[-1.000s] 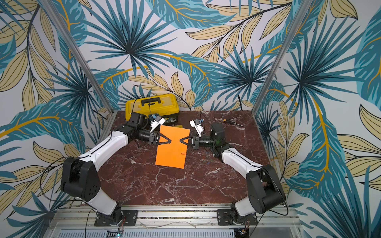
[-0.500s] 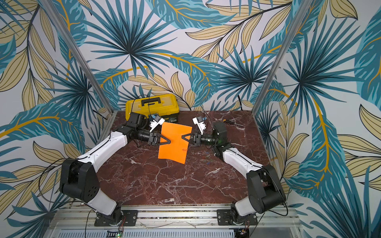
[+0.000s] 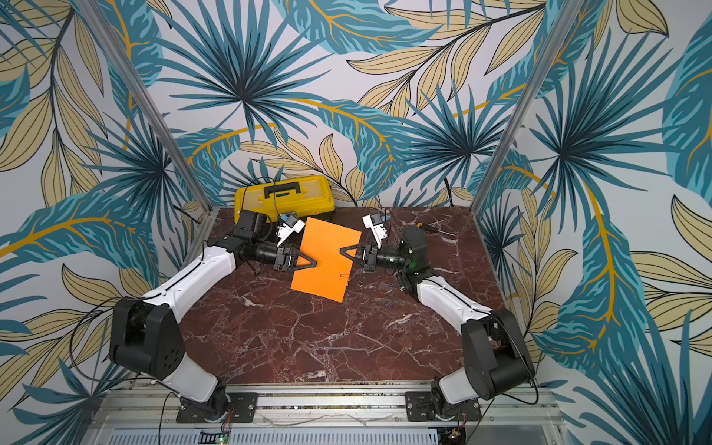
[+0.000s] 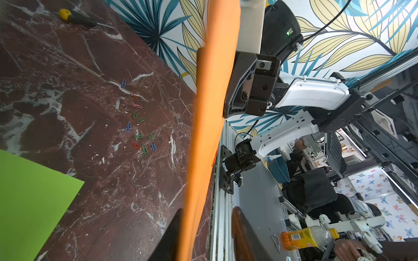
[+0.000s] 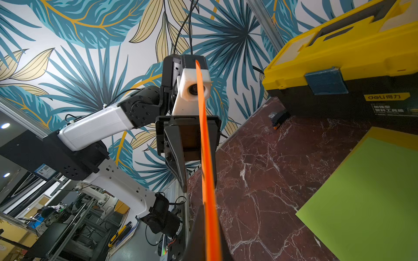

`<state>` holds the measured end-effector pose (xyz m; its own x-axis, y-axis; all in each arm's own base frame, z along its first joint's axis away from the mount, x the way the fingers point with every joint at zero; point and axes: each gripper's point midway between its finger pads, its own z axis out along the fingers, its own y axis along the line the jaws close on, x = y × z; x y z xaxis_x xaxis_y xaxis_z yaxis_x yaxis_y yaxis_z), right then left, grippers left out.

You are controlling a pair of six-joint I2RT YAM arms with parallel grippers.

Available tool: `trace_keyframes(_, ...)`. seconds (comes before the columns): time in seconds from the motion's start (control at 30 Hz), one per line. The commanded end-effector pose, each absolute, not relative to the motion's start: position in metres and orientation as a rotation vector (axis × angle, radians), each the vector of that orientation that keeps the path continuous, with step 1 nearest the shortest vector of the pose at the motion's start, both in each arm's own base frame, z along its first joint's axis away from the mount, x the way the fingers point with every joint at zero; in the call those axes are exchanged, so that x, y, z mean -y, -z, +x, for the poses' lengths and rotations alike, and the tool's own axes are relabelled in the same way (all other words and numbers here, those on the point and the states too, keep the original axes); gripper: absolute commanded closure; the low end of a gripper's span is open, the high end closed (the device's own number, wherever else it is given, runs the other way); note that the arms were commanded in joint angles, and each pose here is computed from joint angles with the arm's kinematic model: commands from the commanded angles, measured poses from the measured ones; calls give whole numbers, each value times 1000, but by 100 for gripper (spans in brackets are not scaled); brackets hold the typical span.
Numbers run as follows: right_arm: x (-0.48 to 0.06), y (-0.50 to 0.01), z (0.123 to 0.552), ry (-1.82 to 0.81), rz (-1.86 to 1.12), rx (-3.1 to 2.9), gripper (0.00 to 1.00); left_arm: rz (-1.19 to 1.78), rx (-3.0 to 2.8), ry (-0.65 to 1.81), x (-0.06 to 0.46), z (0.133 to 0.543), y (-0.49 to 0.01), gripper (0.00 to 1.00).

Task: Unclip the paperclips from the documents
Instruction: Adjust the document.

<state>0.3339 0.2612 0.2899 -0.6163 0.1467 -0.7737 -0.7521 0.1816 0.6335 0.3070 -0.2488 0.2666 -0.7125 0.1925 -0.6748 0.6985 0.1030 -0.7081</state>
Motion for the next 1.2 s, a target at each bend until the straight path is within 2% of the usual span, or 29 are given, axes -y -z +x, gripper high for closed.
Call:
trace_keyframes(0.0, -258, -303, 331, -1521, -587, -1669, 100, 881, -1945, 1641, 247, 305, -271, 75)
trace_keyframes(0.27, -259, -303, 331, -1527, -590, -1673, 100, 876, -1953, 1649, 248, 306, -269, 100)
trace_keyframes(0.33, -259, -300, 331, -1526, -589, -1688, 99, 879, -1949, 1648, 248, 306, -270, 100)
trace_keyframes(0.5, -259, -290, 330, -1518, -591, -1724, 73, 889, -1930, 1638, 247, 305, -274, 100)
trace_keyframes(0.63, -262, -278, 327, -1574, -601, -1752, 61, 893, -1912, 1631, 245, 304, -280, 100)
trace_keyframes(0.83, -267, -262, 322, -1659, -612, -1772, 55, 883, -1904, 1624, 241, 305, -283, 100)
trace_keyframes(1.17, -271, -242, 310, -1680, -635, -1834, 55, 871, -1902, 1613, 236, 308, -285, 100)
